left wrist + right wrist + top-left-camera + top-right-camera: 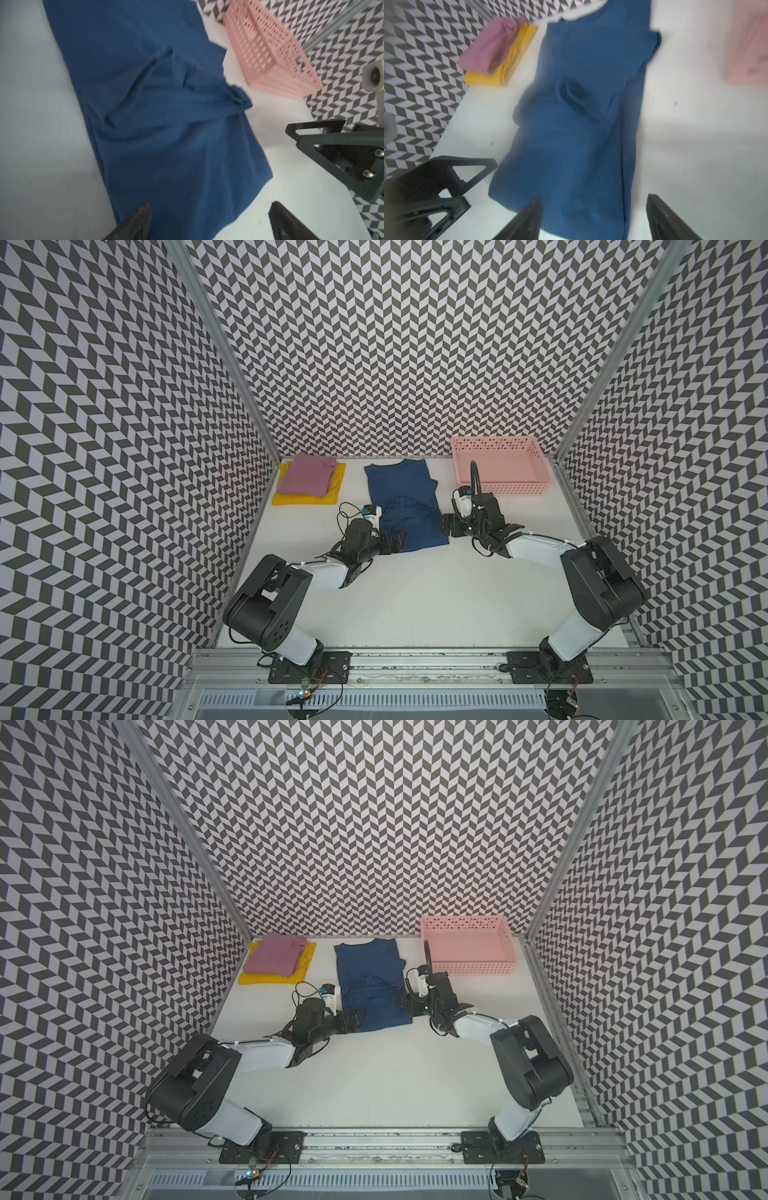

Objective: Fold and stack t-shirts
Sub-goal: Fold the T-shirt, then move the T-shirt to the center of the board.

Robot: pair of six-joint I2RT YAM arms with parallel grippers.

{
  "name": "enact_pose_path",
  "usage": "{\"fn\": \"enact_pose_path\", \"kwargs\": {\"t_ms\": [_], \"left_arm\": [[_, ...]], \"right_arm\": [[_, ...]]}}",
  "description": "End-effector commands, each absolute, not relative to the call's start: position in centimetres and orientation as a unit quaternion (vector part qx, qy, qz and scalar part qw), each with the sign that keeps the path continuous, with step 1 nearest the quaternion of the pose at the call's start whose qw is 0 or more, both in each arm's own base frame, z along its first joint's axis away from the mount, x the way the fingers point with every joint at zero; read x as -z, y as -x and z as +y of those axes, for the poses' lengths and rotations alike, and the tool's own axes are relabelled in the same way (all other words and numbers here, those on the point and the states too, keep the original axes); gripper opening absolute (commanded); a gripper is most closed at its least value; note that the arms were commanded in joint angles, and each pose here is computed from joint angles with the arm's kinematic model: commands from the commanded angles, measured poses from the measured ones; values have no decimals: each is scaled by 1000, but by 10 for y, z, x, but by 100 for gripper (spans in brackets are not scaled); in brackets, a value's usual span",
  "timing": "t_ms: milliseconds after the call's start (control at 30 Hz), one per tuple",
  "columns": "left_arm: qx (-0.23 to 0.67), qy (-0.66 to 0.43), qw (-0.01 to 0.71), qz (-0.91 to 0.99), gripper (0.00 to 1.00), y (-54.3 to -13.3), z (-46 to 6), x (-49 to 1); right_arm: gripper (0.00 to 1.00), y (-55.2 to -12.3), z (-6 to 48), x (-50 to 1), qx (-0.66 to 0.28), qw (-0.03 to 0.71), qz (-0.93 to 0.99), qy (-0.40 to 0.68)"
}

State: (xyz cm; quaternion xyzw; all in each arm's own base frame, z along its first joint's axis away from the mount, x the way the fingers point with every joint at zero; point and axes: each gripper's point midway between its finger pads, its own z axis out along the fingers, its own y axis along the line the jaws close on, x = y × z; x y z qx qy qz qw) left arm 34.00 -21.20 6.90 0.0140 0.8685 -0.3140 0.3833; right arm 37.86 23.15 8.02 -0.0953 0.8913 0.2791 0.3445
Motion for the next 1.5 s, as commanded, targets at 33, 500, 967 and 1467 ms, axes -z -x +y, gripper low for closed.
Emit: {"fn": "enact_pose_path", "kwargs": {"t_ms": [33, 500, 967, 1467], "left_arm": [[299, -8, 367, 881, 90, -332, -203, -42], [328, -22, 335, 883, 75, -328, -218, -33], [329, -34, 331, 884, 7, -325, -216, -36], [322, -43, 296, 898, 0, -269, -206, -51]], "right_arm": [[79, -371, 242, -90, -307, 361, 874, 104], [75, -370, 250, -58, -314, 327, 885, 106], [22, -370, 264, -39, -325, 304, 887, 121], [1, -302, 243, -41, -286, 271, 911, 121]]}}
